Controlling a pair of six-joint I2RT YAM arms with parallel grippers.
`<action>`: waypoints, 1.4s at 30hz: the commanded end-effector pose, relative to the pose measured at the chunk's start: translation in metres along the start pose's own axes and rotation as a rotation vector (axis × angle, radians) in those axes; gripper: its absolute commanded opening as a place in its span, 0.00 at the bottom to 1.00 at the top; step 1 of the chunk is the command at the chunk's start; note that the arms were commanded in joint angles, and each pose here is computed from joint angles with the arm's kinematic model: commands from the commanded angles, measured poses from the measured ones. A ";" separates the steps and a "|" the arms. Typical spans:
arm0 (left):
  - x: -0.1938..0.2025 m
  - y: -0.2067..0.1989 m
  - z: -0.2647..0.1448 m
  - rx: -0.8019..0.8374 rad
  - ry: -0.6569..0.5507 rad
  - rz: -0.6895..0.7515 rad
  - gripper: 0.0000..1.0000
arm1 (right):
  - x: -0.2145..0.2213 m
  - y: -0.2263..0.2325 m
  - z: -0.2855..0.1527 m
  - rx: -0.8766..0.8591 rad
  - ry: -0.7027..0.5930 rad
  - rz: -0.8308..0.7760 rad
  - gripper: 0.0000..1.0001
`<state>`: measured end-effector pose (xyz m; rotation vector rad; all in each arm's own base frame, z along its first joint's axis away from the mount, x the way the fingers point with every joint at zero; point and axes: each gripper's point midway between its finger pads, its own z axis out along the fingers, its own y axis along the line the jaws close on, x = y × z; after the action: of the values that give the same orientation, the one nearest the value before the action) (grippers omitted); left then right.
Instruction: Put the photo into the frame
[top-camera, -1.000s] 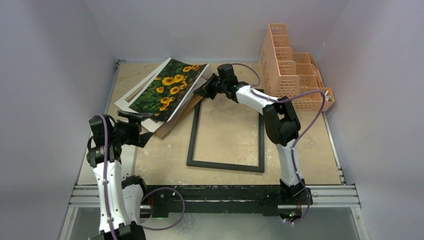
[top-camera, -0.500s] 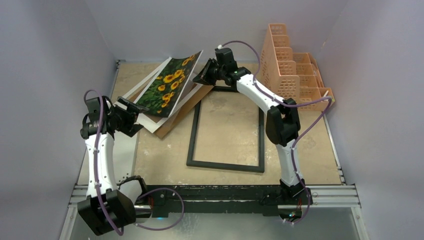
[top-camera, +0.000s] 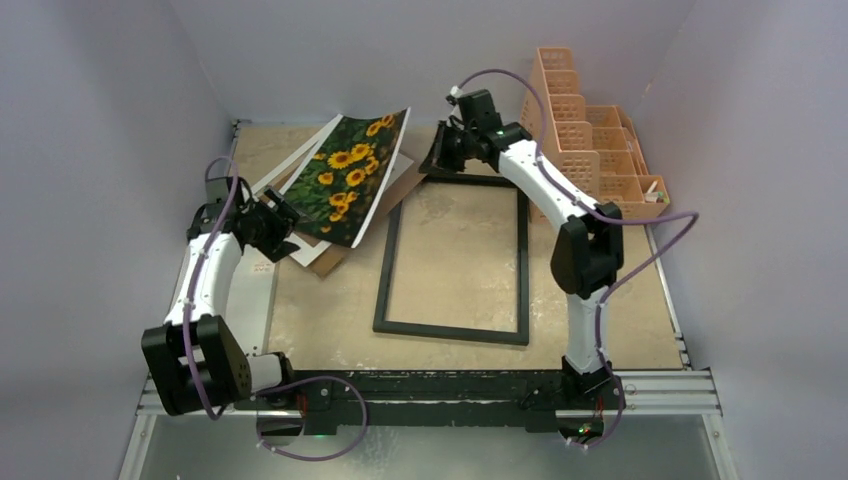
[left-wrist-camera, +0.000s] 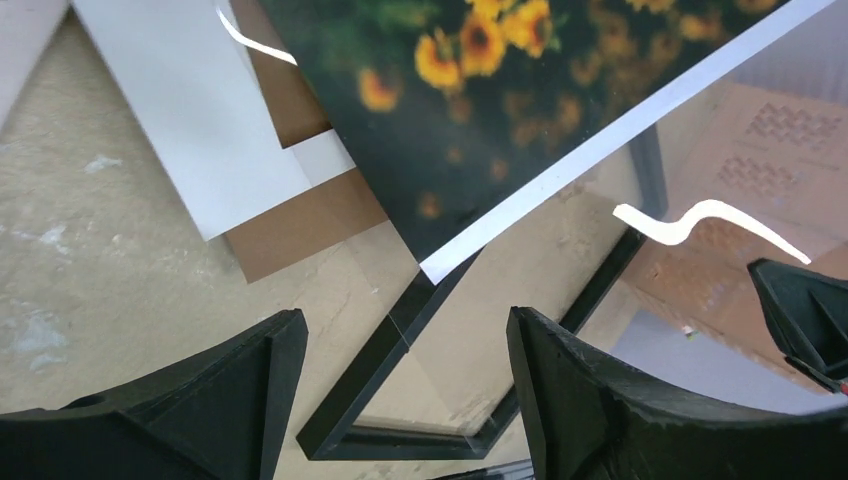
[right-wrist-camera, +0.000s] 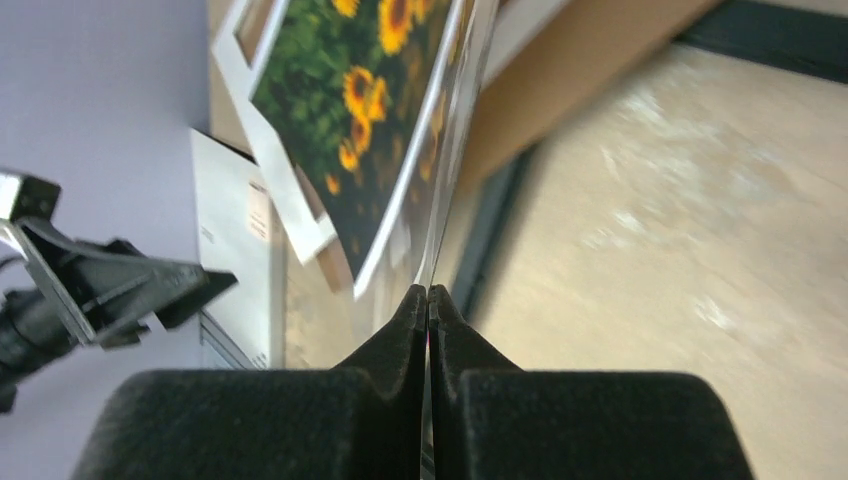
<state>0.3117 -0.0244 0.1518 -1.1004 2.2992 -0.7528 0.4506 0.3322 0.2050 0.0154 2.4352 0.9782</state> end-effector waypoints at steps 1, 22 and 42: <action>-0.009 -0.030 0.017 0.055 -0.033 0.131 0.76 | 0.002 -0.028 -0.064 0.002 0.003 -0.106 0.00; -0.030 -0.012 0.110 0.095 -0.099 0.211 0.70 | 0.016 -0.080 -0.046 -0.021 -0.257 -0.070 0.19; -0.001 0.028 0.117 -0.005 0.007 0.211 0.68 | 0.092 -0.151 -0.042 0.136 -0.331 0.240 0.79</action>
<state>0.3779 -0.0388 0.0509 -0.8832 2.3465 -0.6871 0.3855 0.2194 0.0923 0.3652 2.2266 0.8588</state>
